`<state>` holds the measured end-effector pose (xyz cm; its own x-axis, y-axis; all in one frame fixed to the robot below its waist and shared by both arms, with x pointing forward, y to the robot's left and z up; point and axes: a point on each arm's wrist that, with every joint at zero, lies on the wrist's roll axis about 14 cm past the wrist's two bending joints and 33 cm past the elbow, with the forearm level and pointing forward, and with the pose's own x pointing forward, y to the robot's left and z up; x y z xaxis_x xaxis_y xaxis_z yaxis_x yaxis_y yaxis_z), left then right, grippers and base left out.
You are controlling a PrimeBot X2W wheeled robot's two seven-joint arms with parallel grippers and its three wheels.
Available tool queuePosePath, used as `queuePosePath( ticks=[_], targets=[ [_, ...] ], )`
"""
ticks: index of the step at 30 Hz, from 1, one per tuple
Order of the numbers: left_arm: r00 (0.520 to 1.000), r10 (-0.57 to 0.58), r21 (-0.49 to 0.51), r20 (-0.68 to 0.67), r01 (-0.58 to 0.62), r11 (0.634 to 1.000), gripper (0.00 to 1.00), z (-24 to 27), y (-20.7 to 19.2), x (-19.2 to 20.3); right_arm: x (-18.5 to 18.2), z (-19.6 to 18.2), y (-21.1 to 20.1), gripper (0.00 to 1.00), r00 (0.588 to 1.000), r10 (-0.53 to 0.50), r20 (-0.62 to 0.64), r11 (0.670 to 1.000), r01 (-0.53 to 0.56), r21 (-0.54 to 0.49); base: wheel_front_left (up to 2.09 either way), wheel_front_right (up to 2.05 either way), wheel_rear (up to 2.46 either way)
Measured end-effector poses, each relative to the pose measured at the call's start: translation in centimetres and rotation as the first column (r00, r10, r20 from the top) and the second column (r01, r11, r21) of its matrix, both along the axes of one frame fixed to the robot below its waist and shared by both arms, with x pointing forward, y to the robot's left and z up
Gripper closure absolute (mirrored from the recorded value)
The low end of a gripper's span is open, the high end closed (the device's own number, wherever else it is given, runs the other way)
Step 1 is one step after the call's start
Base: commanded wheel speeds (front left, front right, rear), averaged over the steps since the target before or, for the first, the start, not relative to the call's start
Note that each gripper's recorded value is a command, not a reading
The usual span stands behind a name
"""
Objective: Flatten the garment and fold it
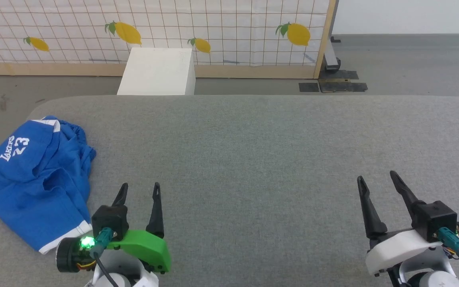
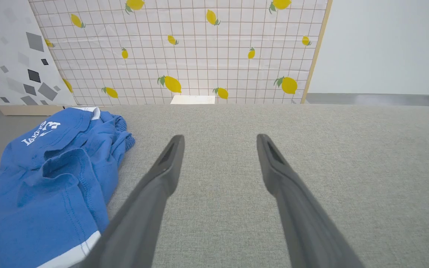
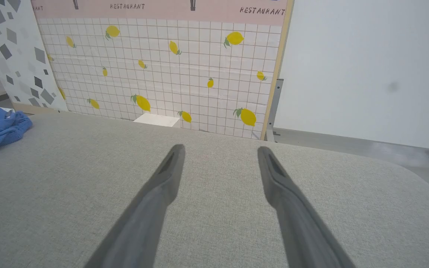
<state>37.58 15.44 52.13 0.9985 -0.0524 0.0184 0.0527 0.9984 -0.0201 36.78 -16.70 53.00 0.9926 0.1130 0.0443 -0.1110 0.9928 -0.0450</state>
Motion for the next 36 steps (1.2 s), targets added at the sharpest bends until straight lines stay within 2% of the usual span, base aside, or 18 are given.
queuePosePath(
  ticks=[36],
  targets=[
    [0.999,0.014,-0.041,0.046,-0.012,0.999,0.0,0.35,-0.36,0.33,0.11,0.61,-0.78,0.0,0.998,-0.022,0.06,0.999,0.019,0.04,0.0,0.0,0.0]
  ],
)
